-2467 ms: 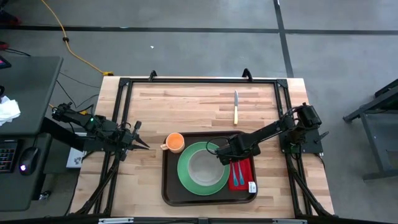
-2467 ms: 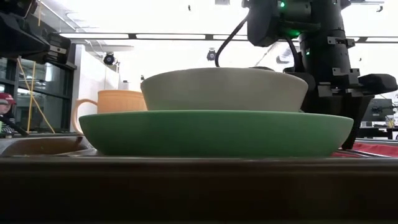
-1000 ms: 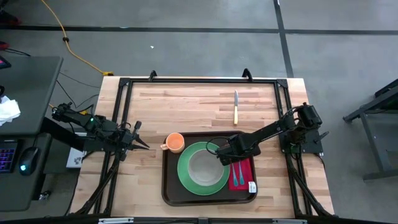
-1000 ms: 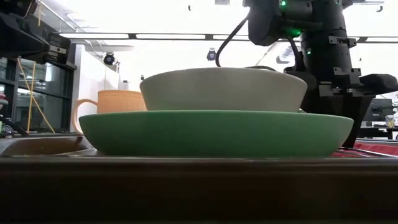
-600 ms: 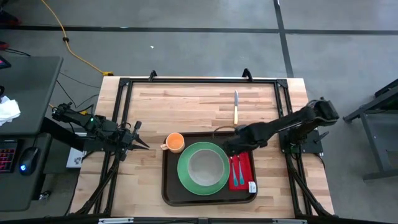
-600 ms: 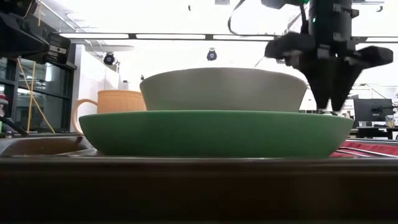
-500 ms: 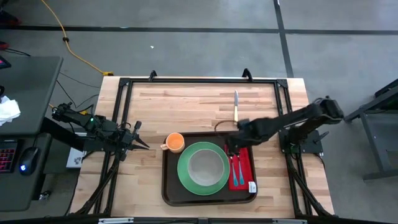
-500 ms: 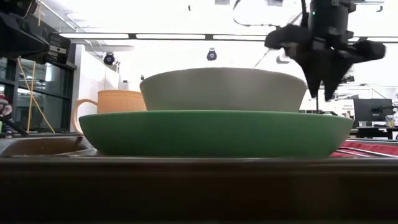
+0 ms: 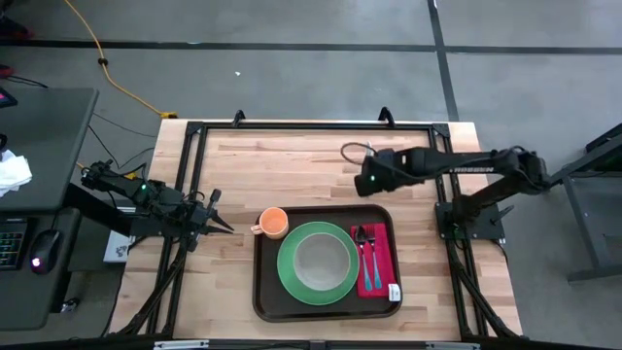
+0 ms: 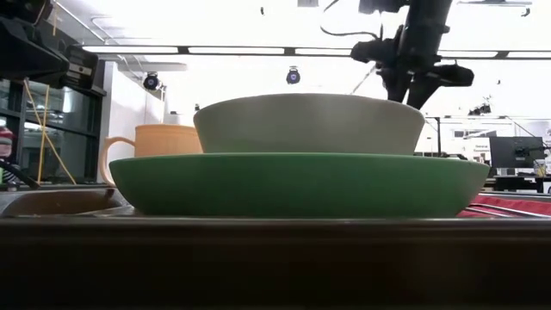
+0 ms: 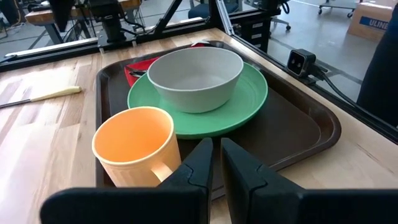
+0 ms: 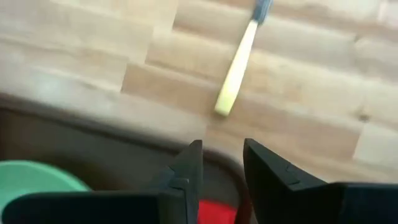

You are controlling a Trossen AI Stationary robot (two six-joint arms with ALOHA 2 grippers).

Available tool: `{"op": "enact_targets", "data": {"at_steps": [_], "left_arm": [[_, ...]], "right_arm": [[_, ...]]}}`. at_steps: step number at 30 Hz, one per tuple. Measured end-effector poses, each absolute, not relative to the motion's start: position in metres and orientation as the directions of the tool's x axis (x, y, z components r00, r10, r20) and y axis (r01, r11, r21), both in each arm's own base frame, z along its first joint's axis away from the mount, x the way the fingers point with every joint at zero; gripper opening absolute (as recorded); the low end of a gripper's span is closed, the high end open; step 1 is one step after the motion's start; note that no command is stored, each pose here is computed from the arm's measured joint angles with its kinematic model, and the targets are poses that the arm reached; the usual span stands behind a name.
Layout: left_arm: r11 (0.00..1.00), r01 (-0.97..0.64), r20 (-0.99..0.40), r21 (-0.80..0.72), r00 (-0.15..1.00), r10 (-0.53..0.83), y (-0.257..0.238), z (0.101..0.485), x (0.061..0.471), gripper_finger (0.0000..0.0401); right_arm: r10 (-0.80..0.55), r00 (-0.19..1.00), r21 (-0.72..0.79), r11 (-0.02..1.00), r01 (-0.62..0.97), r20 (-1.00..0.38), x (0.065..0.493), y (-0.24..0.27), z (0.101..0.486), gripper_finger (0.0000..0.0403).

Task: Set up tray
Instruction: Put the yellow knife to the left of the blue fork on the red napkin on the brown serving tray

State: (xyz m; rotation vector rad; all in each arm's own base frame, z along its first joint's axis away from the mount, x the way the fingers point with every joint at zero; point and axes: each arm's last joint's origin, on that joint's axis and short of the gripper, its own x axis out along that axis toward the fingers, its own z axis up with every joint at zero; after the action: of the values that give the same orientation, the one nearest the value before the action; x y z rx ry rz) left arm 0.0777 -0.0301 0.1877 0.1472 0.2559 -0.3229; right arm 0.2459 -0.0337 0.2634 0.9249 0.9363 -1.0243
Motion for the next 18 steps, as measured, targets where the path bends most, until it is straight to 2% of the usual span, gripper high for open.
{"op": "enact_targets", "data": {"at_steps": [4,11,18], "left_arm": [[0.94,0.329,-0.272,0.093,0.916,-0.294,-0.03,0.188,0.078,0.0062],[0.942,0.326,-0.272,0.082,0.916,-0.294,-0.03,0.188,0.078,0.0062],[0.944,0.322,-0.27,0.069,0.917,-0.293,-0.03,0.188,0.078,0.0062]], "right_arm": [[-0.29,0.263,0.179,0.286,0.941,-0.92,0.247,-0.054,0.265,0.0094],[-0.256,0.428,0.303,0.41,0.86,-0.867,0.259,-0.081,0.269,0.0094],[-0.206,0.376,0.268,0.414,0.87,-0.903,0.258,-0.098,0.257,0.0094]]}}
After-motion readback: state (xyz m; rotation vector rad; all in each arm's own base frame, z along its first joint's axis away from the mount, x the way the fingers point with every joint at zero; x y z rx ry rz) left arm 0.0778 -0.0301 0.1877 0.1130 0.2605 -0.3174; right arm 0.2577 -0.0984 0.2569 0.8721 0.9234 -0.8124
